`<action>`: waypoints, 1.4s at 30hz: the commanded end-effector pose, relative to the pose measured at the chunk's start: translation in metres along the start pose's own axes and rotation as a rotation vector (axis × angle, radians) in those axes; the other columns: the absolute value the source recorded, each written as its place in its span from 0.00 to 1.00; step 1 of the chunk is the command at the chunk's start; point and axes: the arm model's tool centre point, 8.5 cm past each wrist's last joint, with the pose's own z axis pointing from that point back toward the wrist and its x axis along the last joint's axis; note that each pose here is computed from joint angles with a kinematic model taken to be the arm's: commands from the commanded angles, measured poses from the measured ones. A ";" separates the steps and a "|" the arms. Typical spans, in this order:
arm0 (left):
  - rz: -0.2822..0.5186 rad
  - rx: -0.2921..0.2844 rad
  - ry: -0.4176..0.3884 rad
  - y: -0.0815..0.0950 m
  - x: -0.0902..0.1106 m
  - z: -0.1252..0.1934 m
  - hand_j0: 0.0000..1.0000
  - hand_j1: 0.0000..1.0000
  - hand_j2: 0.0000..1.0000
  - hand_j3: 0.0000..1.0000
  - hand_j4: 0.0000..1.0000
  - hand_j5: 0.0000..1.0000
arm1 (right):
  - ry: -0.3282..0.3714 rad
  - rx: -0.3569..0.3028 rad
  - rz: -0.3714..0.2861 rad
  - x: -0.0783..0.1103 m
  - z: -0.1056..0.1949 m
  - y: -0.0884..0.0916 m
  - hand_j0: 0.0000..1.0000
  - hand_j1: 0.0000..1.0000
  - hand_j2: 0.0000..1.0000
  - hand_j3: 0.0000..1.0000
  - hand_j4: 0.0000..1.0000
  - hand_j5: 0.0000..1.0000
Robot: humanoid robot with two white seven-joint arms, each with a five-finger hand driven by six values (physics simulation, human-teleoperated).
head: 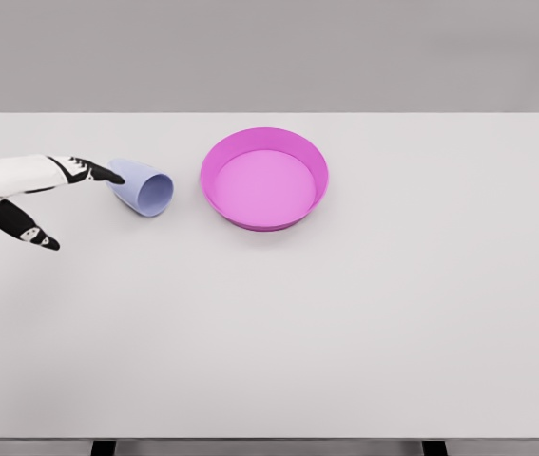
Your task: Flip the cup with left arm and place it on the plate
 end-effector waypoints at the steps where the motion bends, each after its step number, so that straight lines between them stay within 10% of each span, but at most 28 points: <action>1: 0.004 -0.005 -0.015 -0.002 0.004 -0.003 1.00 1.00 1.00 1.00 1.00 1.00 | 0.000 -0.002 0.002 0.000 0.000 0.000 1.00 1.00 1.00 1.00 1.00 1.00; 5: -0.001 0.087 0.016 0.033 -0.016 -0.015 1.00 1.00 1.00 1.00 1.00 1.00 | 0.018 0.000 -0.008 -0.008 0.001 0.001 1.00 1.00 1.00 1.00 1.00 1.00; 42: 0.114 0.000 0.134 0.009 -0.074 -0.106 1.00 1.00 1.00 1.00 1.00 1.00 | 0.018 0.000 -0.008 -0.008 0.001 0.001 1.00 1.00 1.00 1.00 1.00 1.00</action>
